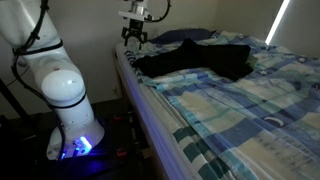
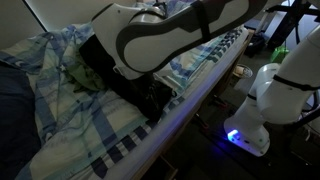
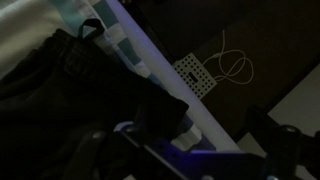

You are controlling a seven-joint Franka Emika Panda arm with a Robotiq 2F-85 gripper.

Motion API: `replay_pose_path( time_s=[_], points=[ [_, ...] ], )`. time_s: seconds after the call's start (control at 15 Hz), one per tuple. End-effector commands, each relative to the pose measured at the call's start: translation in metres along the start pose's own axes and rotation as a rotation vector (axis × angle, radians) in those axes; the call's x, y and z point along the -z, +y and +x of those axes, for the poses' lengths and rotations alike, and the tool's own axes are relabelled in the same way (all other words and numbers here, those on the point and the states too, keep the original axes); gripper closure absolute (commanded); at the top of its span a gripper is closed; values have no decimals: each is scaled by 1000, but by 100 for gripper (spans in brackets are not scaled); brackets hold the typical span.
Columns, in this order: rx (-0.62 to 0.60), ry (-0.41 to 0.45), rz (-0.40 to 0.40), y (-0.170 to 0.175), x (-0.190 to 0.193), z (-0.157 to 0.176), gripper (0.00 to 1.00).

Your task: Fold the black trousers in half

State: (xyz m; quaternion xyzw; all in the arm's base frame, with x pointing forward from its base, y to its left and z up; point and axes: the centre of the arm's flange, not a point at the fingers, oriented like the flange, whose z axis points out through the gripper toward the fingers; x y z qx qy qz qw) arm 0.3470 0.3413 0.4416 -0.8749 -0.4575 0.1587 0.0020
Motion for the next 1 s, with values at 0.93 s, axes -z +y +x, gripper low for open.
replay_pose_path(
  time_s=[0.93],
  points=[
    [-249,162,-46,89,62,-93,0]
  ],
)
